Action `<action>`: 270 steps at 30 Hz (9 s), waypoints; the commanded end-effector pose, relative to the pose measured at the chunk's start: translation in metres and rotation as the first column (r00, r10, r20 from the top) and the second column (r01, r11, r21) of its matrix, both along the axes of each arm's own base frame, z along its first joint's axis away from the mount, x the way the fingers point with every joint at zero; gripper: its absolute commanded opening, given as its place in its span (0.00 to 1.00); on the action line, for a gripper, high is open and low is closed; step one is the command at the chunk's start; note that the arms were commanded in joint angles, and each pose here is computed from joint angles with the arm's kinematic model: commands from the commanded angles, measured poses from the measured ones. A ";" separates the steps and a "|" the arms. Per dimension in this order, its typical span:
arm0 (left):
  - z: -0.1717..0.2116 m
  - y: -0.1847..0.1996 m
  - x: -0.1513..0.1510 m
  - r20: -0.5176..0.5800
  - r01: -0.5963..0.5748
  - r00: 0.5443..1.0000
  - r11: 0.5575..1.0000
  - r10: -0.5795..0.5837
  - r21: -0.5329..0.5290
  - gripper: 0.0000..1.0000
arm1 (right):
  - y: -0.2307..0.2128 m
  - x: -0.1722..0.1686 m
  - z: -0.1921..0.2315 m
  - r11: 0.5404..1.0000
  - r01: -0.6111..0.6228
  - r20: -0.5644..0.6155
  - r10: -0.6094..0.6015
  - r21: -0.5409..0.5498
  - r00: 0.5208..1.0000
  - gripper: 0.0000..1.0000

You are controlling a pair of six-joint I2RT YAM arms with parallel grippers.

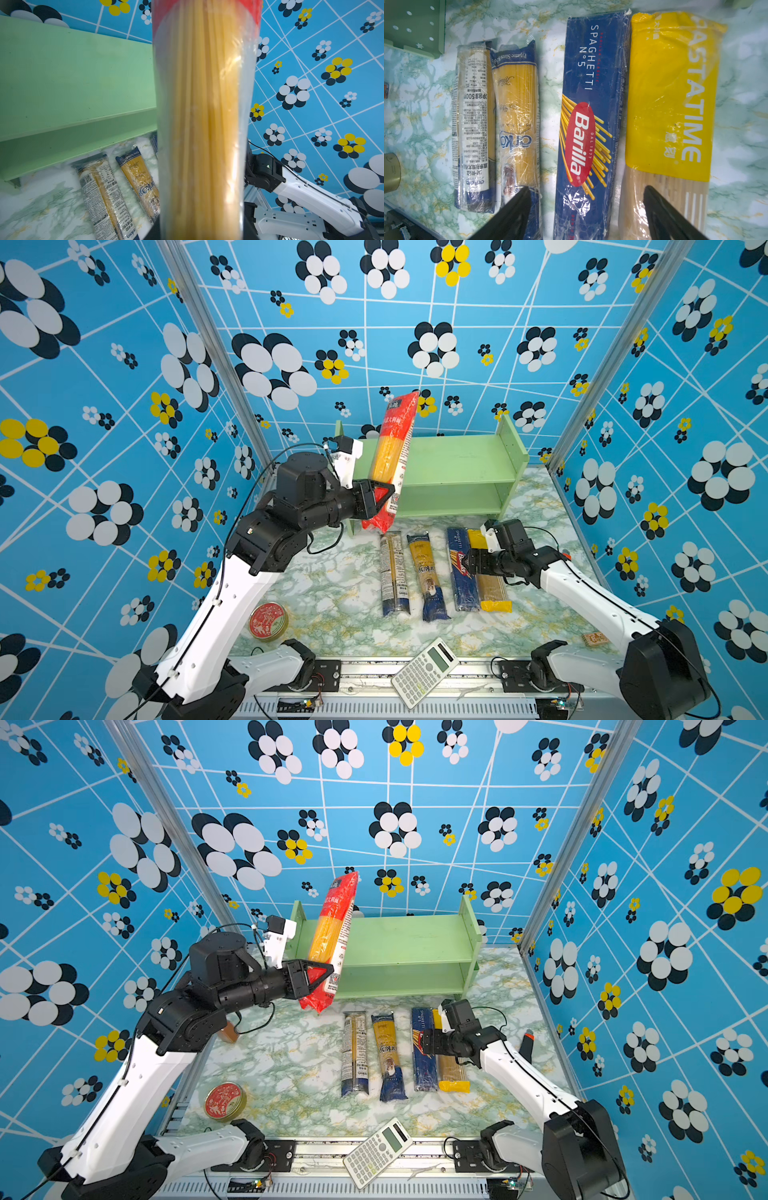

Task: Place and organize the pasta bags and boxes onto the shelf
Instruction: 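Carry the red spaghetti bag upright toward the green shelf with the left gripper, then move the upright red spaghetti bag over the shelf's top tier with the left gripper, then lower the red spaghetti bag onto the shelf's top tier with the left gripper, then open the left gripper and release the red spaghetti bag upright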

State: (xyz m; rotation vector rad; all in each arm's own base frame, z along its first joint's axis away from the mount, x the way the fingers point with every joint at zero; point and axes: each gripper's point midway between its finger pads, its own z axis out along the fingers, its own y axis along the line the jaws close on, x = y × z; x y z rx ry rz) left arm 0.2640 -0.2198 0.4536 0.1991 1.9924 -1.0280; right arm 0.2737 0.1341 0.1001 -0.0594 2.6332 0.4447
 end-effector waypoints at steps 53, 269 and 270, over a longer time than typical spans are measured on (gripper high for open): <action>0.000 0.062 0.179 0.325 -0.591 0.806 0.705 0.494 0.393 0.18 | -0.005 -0.009 0.001 1.000 -0.006 0.024 0.006 -0.013 1.000 0.87; -0.100 0.036 0.189 0.194 -0.552 0.819 0.650 0.540 0.522 0.73 | -0.002 -0.018 -0.020 0.999 -0.040 -0.031 0.040 -0.010 0.999 0.93; -0.096 0.032 0.188 0.197 -0.546 0.827 0.671 0.526 0.501 0.73 | -0.001 -0.018 -0.020 0.999 -0.041 -0.032 0.040 -0.009 0.999 0.93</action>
